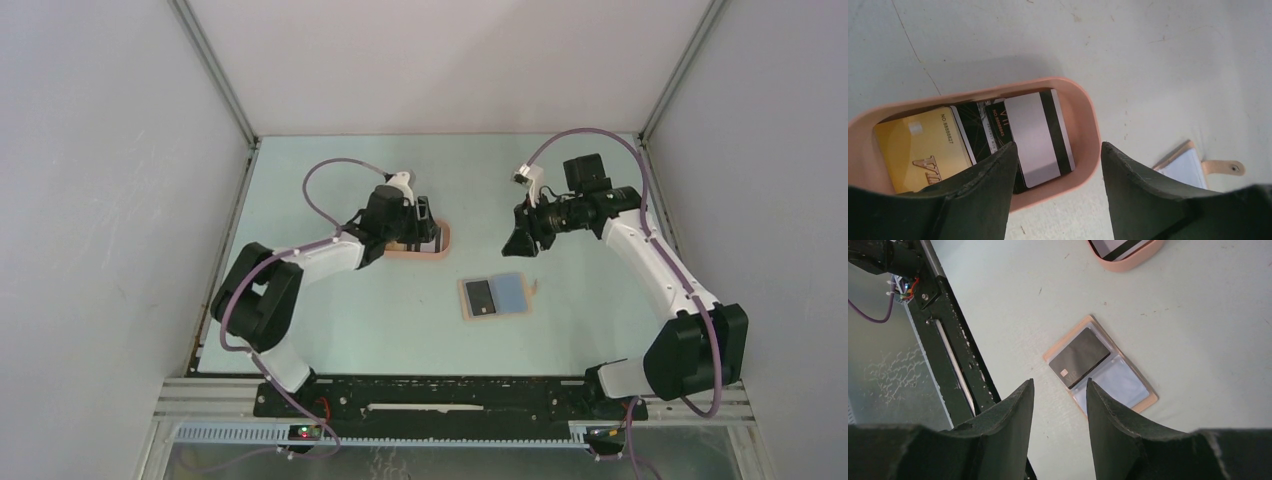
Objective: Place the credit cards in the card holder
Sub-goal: Pick up the credit card from the storage box.
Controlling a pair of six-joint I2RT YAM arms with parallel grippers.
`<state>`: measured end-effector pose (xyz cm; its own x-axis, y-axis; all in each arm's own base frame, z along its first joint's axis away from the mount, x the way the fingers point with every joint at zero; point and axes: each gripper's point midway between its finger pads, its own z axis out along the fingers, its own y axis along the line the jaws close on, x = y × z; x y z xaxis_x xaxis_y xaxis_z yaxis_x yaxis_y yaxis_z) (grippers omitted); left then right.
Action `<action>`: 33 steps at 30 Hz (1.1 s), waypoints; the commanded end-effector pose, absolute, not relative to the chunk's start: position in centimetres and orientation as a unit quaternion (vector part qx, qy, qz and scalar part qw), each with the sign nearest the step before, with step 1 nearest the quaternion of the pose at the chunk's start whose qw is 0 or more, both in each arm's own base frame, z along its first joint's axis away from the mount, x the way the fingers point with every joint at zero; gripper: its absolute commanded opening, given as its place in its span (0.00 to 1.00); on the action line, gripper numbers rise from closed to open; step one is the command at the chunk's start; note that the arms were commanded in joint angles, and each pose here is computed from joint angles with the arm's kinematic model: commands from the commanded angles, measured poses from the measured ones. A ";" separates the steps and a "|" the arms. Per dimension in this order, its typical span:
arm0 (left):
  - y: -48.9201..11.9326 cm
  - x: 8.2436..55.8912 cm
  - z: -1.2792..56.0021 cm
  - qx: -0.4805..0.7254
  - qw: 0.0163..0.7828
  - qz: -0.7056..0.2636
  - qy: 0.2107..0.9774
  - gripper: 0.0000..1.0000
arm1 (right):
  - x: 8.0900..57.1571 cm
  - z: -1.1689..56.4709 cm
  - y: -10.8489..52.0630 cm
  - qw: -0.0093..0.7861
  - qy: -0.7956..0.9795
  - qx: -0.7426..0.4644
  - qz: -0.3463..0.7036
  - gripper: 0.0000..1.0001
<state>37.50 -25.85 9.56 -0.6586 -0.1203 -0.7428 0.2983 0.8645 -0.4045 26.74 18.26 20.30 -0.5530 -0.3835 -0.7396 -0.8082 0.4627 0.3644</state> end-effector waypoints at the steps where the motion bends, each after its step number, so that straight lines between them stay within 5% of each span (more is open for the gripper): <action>1: -26.1 40.0 11.1 0.029 0.427 -0.244 0.870 0.68 | 27.4 20.0 18.2 0.295 0.807 -0.366 0.357 0.51; 33: -28.2 40.6 4.8 0.010 0.320 -0.253 0.913 0.71 | 27.6 19.6 17.9 0.291 0.812 -0.359 0.356 0.51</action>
<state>40.70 -27.35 4.60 -0.7652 -0.1393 -0.6285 0.1745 0.8949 -0.4108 27.48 17.76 18.91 -0.5886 -0.3915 -0.7074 -0.7825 0.4956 0.3768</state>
